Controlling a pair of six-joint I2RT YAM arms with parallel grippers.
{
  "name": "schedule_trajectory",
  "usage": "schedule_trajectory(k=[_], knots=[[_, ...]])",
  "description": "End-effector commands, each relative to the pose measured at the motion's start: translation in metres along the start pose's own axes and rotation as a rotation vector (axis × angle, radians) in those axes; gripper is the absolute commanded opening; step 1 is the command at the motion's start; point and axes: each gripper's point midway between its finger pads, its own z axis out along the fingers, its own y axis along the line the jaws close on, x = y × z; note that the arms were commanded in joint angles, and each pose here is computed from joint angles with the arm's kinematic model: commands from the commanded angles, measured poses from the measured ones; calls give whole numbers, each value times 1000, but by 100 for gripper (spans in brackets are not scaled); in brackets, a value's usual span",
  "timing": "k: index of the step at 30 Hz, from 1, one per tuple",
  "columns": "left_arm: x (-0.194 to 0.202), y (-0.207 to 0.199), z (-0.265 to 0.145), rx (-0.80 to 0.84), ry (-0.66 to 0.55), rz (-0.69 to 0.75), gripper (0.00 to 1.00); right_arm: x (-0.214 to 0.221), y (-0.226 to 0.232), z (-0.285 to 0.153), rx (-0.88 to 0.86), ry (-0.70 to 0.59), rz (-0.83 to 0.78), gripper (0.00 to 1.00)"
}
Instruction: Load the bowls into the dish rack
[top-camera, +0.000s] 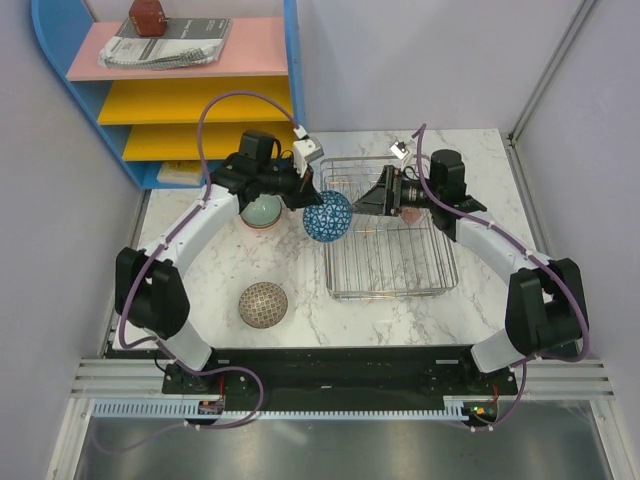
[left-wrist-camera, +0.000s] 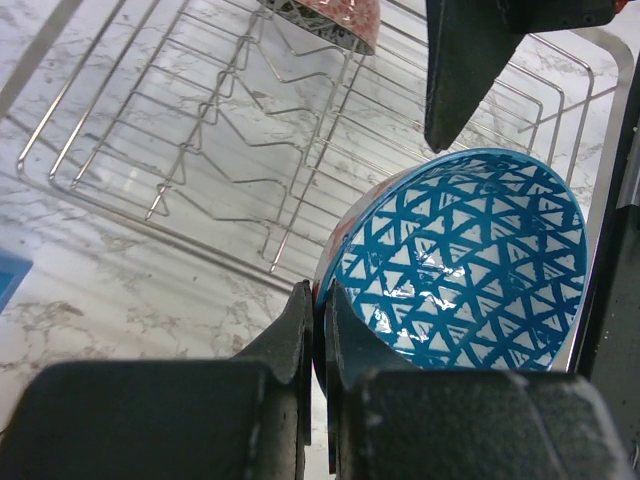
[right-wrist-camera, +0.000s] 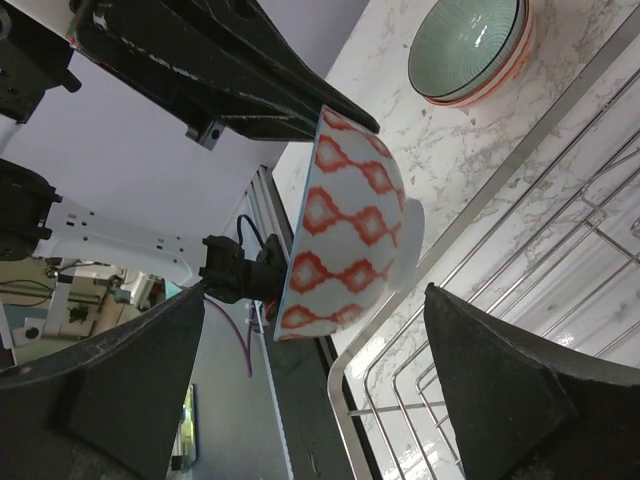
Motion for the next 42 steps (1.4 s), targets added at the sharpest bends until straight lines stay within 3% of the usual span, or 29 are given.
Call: schedule_trajectory(k=[1,20,42], knots=[[-48,-16,3,63,-108,74,2,-10,22,-5,-94,-37,-62,98],[-60,-27,24,69,-105,133,2,10,-7,0,-66,8,-9,98],[-64,-25,32,68,-108,150,2,16,3,-1,-133,8,29,85]])
